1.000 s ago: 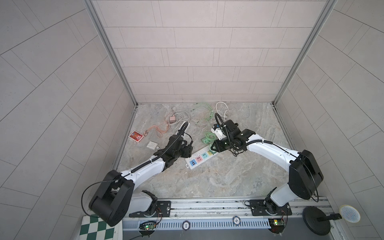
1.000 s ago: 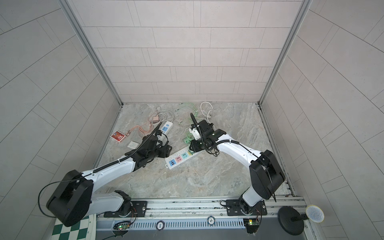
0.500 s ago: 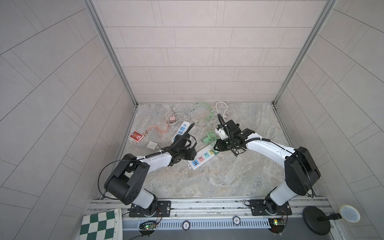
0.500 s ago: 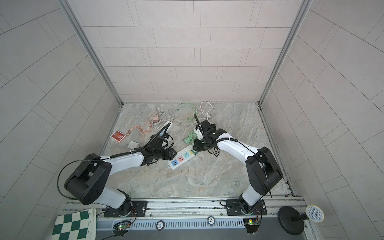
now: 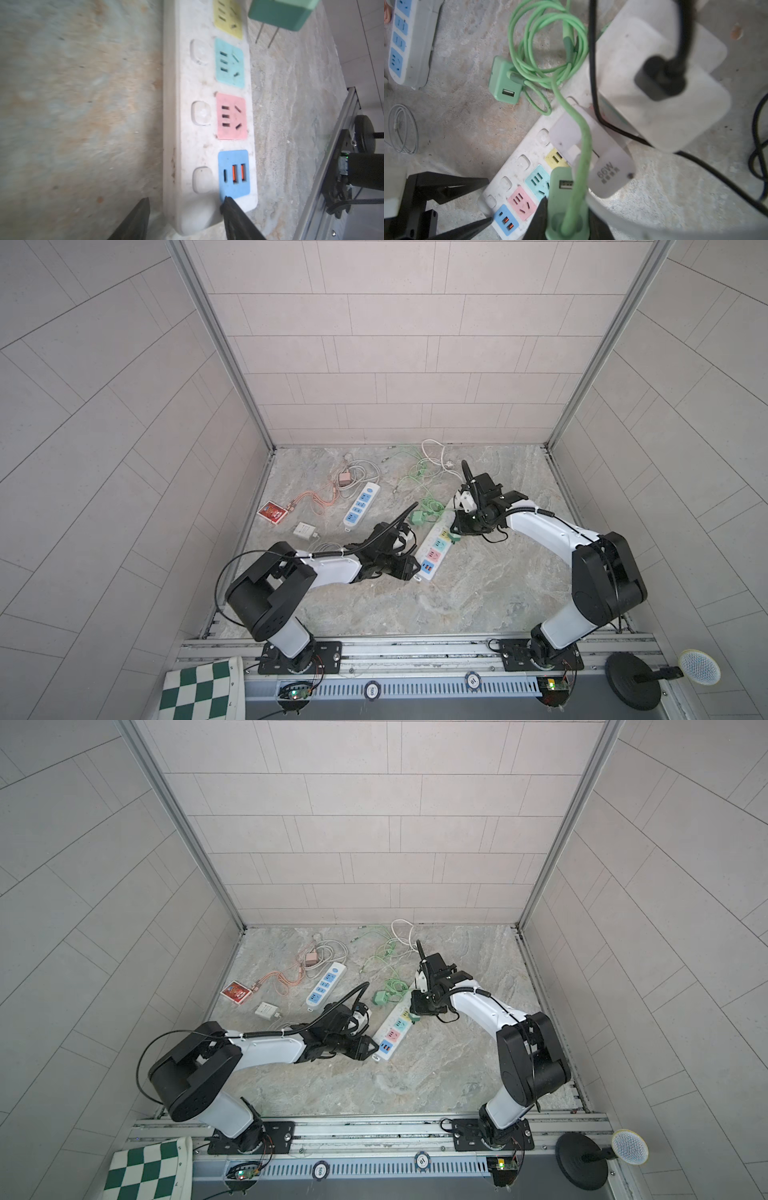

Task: Insert plugs into power strip
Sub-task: Rotate the socket at the center of the table.

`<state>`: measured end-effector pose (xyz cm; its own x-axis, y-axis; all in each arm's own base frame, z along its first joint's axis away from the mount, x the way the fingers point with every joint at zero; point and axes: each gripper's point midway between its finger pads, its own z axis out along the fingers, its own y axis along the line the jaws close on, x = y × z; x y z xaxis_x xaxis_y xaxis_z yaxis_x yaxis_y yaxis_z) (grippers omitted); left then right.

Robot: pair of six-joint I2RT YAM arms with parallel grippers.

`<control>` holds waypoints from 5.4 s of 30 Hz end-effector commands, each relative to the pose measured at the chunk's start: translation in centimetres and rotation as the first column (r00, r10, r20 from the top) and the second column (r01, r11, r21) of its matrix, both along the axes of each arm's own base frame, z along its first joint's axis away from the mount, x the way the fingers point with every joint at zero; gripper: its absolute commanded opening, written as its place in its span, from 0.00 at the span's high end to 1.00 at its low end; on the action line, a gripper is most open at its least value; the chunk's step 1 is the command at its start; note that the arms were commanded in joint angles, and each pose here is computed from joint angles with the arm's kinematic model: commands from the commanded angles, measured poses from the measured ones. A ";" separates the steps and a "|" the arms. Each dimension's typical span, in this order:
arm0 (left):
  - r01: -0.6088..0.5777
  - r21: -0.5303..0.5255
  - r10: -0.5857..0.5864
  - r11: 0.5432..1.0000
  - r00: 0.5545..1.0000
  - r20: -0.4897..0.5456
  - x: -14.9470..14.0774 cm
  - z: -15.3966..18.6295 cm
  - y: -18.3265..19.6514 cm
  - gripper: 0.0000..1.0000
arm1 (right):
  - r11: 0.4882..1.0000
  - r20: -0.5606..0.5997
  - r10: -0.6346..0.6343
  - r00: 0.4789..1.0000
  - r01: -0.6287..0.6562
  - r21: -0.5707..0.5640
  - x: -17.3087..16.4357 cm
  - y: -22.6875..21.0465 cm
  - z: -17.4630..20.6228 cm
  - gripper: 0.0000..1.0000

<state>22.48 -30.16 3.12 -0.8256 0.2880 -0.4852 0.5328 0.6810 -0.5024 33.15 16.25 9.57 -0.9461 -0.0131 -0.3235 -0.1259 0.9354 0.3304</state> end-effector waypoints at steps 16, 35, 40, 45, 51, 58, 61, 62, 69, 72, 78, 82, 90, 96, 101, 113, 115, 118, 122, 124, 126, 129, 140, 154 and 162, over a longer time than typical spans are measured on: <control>0.186 -0.127 -0.185 0.974 0.983 0.015 -3.3 3.5 -5.7 0.38 | 0.997 0.308 -0.067 0.949 0.077 -0.019 -1.7 -1.7 4.8 0.99; -0.137 0.055 0.120 0.989 0.963 0.241 1.1 7.2 4.4 0.32 | 0.991 0.358 -0.092 0.929 0.121 -0.060 -2.1 -0.1 3.0 0.99; -0.254 0.017 0.234 0.967 0.913 0.335 1.9 9.0 6.8 0.27 | 0.989 0.362 -0.098 0.927 0.131 -0.068 -2.3 0.5 2.3 0.99; -0.331 -0.017 0.313 0.943 0.872 0.375 2.2 10.2 8.8 0.20 | 0.984 0.371 -0.105 0.923 0.150 -0.093 -2.9 0.6 1.7 0.99; -0.355 -0.023 0.337 0.935 0.864 0.374 2.3 10.4 9.5 0.19 | 0.981 0.370 -0.133 0.919 0.175 -0.083 -3.2 0.5 0.7 1.00; -0.369 -0.039 0.356 0.929 0.857 0.372 2.4 10.7 9.6 0.19 | 0.975 0.389 -0.161 0.907 0.208 -0.081 -3.4 0.0 0.4 1.00; -0.369 -0.044 0.358 0.929 0.857 0.370 2.4 10.8 9.5 0.18 | 0.972 0.405 -0.172 0.898 0.223 -0.080 -3.4 -0.1 0.7 1.00; -0.370 -0.049 0.361 0.928 0.856 0.370 2.5 11.0 9.5 0.19 | 0.971 0.409 -0.176 0.896 0.227 -0.080 -3.4 -0.1 0.7 1.00; -0.380 -0.082 0.383 0.921 0.851 0.360 2.4 11.4 9.5 0.19 | 0.967 0.424 -0.199 0.883 0.248 -0.063 -3.2 0.5 0.8 1.00; -0.380 -0.085 0.384 0.921 0.851 0.358 2.3 11.5 9.5 0.18 | 0.967 0.428 -0.205 0.880 0.251 -0.052 -3.1 0.8 0.9 1.00; -0.369 -0.081 0.374 0.926 0.862 0.343 2.1 10.9 9.3 0.18 | 0.967 0.415 -0.211 0.885 0.251 -0.043 -3.3 1.1 0.4 1.00; -0.340 -0.088 0.349 0.937 0.881 0.319 1.8 10.3 8.6 0.19 | 0.964 0.407 -0.221 0.886 0.262 -0.046 -3.5 1.1 -0.2 1.00; -0.217 -0.151 0.248 0.964 0.941 0.231 1.0 9.2 5.3 0.24 | 0.949 0.391 -0.250 0.886 0.304 -0.081 -4.5 0.5 -1.5 1.00; -0.161 -0.243 0.194 0.957 0.974 0.119 0.2 8.5 2.0 0.27 | 0.929 0.386 -0.284 0.878 0.351 -0.116 -4.9 -0.5 -2.2 1.00; -0.094 -0.250 0.121 0.964 0.988 0.098 -0.9 7.9 -1.6 0.29 | 0.907 0.408 -0.299 0.863 0.390 -0.160 -5.2 -1.9 -1.9 1.00; -0.006 -0.217 0.014 0.976 0.999 0.036 -2.6 5.3 -6.7 0.33 | 0.909 0.394 -0.296 0.870 0.383 -0.162 -5.5 -1.9 -1.7 1.00; -0.009 -0.194 0.014 0.981 1.000 0.027 -2.6 5.0 -6.9 0.33 | 0.916 0.412 -0.283 0.866 0.371 -0.150 -5.5 -1.9 -0.7 1.00; -0.031 -0.140 0.031 0.990 1.000 0.000 -2.3 4.0 -6.8 0.33 | 0.925 0.447 -0.272 0.852 0.360 -0.123 -5.5 -2.1 0.9 1.00; -0.073 -0.084 0.072 0.994 0.997 -0.017 -2.0 3.4 -6.2 0.33 | 0.937 0.482 -0.260 0.837 0.338 -0.082 -5.8 -2.2 2.5 1.00; -0.095 -0.042 0.094 0.995 0.995 -0.019 -2.0 3.1 -5.4 0.33 | 0.942 0.488 -0.256 0.835 0.328 -0.067 -5.9 -2.1 3.1 1.00; -0.132 -0.004 0.132 0.991 0.991 -0.017 -1.9 2.7 -4.3 0.32 | 0.947 0.488 -0.249 0.836 0.316 -0.060 -6.0 -2.0 3.3 0.99; -0.144 0.007 0.144 0.990 0.989 -0.042 -2.1 2.1 -4.2 0.31 | 0.948 0.484 -0.244 0.840 0.311 -0.063 -6.0 -2.0 3.2 0.99; 0.002 -0.097 -0.018 0.995 0.987 -0.163 -5.2 0.7 -11.8 0.32 | 0.947 0.457 -0.230 0.859 0.306 -0.097 -5.4 -2.2 2.3 0.99; -0.051 -0.081 0.040 0.995 0.990 -0.135 -4.8 2.0 -7.7 0.30 | 0.946 0.404 -0.234 0.884 0.302 -0.113 -6.0 -3.9 -0.4 0.99; -0.115 -0.019 0.114 0.993 0.993 -0.028 -3.1 4.5 -3.5 0.27 | 0.955 0.438 -0.230 0.869 0.289 -0.072 -5.6 -3.5 -0.2 0.99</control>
